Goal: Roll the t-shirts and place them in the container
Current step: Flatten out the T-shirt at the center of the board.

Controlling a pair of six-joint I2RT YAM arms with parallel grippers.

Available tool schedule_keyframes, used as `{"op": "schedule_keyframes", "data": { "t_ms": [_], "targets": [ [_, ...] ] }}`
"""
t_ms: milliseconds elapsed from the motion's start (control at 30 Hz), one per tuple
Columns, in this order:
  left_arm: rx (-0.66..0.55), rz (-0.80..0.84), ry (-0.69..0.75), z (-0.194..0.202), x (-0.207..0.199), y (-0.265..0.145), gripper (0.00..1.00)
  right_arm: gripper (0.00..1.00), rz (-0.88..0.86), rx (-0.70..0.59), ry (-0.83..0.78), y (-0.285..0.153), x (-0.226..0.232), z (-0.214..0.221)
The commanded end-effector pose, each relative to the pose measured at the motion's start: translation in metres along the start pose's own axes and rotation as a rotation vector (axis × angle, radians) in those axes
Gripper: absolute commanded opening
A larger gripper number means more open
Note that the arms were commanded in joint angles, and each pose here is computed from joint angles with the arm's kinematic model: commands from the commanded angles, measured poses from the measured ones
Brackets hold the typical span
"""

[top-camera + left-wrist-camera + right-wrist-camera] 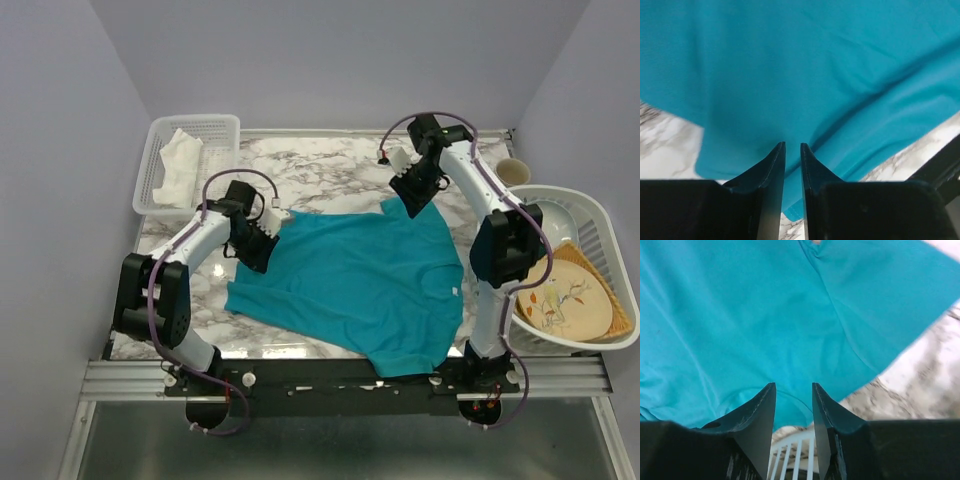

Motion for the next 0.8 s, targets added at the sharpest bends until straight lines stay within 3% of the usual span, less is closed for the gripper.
{"op": "schedule_keyframes", "data": {
  "t_ms": [0, 133, 233, 300, 400, 500, 600, 733, 767],
  "targets": [
    [0.189, 0.118, 0.204, 0.021, -0.020, 0.020, 0.26, 0.44, -0.114, 0.066, 0.043, 0.044, -0.001, -0.007],
    [0.296, 0.227, 0.331, 0.028, -0.037, 0.025, 0.24, 0.44, -0.139, 0.081, 0.048, 0.050, -0.001, -0.006],
    [0.339, 0.335, 0.552, 0.034, -0.058, 0.005, 0.24, 0.44, -0.157, 0.091, 0.050, 0.048, 0.003, -0.002],
    [0.327, 0.426, 0.707, 0.038, -0.072, -0.004, 0.25, 0.44, -0.172, 0.101, 0.049, 0.048, 0.007, 0.003],
    [0.280, 0.543, 0.773, 0.045, -0.096, -0.024, 0.25, 0.44, -0.202, 0.119, 0.063, 0.048, 0.012, 0.007],
    [0.181, 0.537, 0.750, 0.039, -0.107, -0.038, 0.26, 0.44, -0.252, 0.073, 0.051, 0.037, 0.031, 0.003],
    [0.084, 0.282, 0.651, 0.011, -0.096, -0.041, 0.34, 0.44, -0.265, 0.035, -0.059, 0.031, 0.058, -0.005],
    [-0.144, 0.074, 0.359, -0.033, -0.054, -0.046, 0.43, 0.44, -0.263, -0.047, -0.215, 0.045, 0.085, -0.031],
    [-0.182, 0.032, 0.180, -0.034, -0.036, -0.054, 0.46, 0.45, -0.275, -0.041, -0.235, 0.055, 0.089, -0.038]
  ]
}}
Point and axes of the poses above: each gripper's point midway between its finger pads, its own y axis out along the fingers, its own x axis along the line the jaws close on, z = x × y, the point moved 10 cm from there along -y, back along the fingers, and after that the axes turned 1 degree about -y, right-handed, at the moved point
